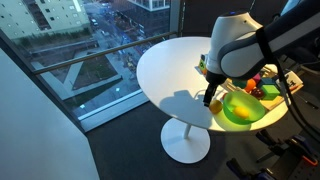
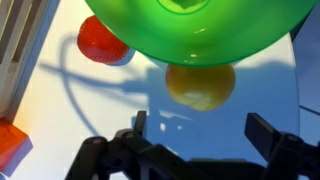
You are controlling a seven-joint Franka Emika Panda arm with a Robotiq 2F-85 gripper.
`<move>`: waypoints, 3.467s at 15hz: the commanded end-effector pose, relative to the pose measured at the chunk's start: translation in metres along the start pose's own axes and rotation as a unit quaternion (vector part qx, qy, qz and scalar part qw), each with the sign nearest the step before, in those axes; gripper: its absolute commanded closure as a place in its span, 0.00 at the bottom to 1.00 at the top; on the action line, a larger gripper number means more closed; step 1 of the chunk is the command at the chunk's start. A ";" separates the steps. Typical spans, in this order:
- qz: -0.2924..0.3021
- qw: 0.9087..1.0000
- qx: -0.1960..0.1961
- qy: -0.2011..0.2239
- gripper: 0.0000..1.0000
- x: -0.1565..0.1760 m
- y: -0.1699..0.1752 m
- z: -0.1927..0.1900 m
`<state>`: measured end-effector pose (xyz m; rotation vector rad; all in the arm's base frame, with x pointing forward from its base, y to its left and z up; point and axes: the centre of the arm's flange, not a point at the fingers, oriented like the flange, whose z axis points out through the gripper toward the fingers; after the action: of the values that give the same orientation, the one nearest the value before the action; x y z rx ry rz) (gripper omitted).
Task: Pick up the yellow round fruit near the green bowl and place it in the green bowl
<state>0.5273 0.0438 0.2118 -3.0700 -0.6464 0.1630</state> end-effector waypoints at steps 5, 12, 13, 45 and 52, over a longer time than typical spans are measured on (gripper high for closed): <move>-0.017 0.999 0.000 -0.031 0.00 -0.009 0.002 -0.014; -0.020 0.998 0.006 -0.051 0.00 -0.016 0.001 -0.009; -0.020 0.998 0.006 -0.053 0.00 -0.017 0.001 -0.008; -0.026 0.999 -0.001 -0.026 0.44 -0.021 -0.003 0.015; -0.021 0.999 0.000 -0.024 0.56 -0.019 -0.002 0.009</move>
<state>0.5071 0.0409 0.1985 -3.0515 -0.6994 0.2583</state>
